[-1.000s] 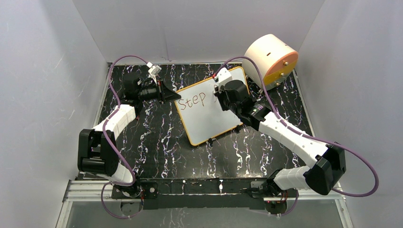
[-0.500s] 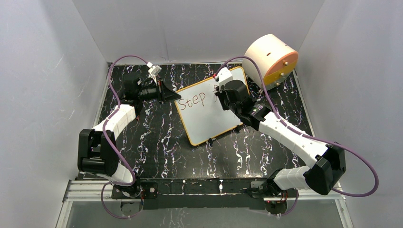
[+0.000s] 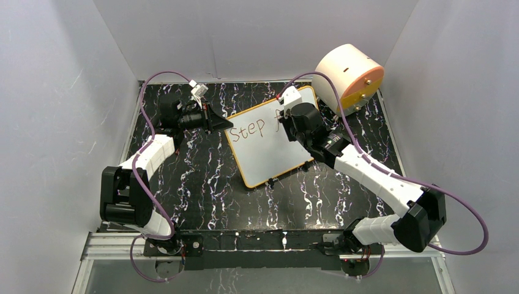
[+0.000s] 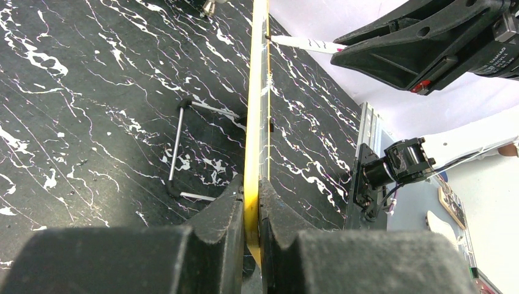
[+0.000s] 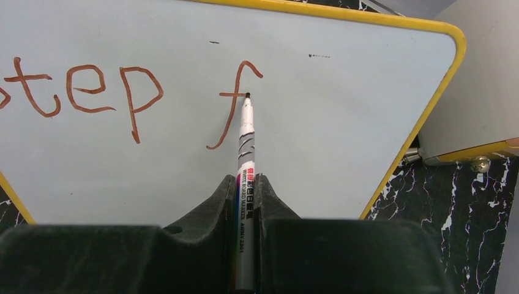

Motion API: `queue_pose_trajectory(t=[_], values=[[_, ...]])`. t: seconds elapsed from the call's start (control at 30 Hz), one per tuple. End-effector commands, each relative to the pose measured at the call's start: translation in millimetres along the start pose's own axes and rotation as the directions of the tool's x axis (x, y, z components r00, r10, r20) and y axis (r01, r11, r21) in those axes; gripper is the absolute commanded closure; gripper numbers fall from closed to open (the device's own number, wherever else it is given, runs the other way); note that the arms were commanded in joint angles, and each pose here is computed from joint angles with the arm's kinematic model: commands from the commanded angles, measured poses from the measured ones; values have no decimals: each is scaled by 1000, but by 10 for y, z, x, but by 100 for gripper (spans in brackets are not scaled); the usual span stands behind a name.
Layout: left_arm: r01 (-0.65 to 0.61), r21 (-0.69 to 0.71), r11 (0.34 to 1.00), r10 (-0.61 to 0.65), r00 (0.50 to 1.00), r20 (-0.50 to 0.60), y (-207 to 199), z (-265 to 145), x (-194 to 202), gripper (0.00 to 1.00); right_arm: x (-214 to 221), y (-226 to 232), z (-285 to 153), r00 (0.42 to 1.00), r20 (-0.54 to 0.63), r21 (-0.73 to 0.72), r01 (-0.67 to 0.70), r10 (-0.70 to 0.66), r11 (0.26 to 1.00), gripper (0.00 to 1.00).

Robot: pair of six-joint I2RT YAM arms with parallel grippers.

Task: Write a sentence on the whiteboard

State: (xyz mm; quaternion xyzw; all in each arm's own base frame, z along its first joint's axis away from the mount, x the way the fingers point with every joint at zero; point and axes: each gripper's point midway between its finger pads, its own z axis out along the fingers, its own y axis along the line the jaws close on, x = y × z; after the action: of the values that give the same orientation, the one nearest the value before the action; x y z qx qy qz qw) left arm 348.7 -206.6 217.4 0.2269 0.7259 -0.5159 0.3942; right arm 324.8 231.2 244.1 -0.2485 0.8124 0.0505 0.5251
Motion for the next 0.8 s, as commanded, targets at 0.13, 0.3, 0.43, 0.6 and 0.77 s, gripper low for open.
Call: queue_pose_trajectory(t=[0.13,0.3,0.43,0.6,0.77], values=[[115,-73,991,-123,986,-114,207,91,531,100,-213,-117,-120,995,91,29,-39,36,999,100],[115,-72,991,-123,986,-115,206,93,535,100,-182,-112,-75,996,83,29,-38,35,999,100],[115,-71,991,-123,986,-115,202,94,533,100,-167,-109,-35,996,78,31,-39,37,999,100],[116,-70,991,-123,986,-116,200,93,535,100,-170,-108,-9,995,88,31,-46,43,998,100],[115,-69,991,-123,986,-116,197,93,533,100,-144,-84,15,996,81,19,-44,42,999,100]])
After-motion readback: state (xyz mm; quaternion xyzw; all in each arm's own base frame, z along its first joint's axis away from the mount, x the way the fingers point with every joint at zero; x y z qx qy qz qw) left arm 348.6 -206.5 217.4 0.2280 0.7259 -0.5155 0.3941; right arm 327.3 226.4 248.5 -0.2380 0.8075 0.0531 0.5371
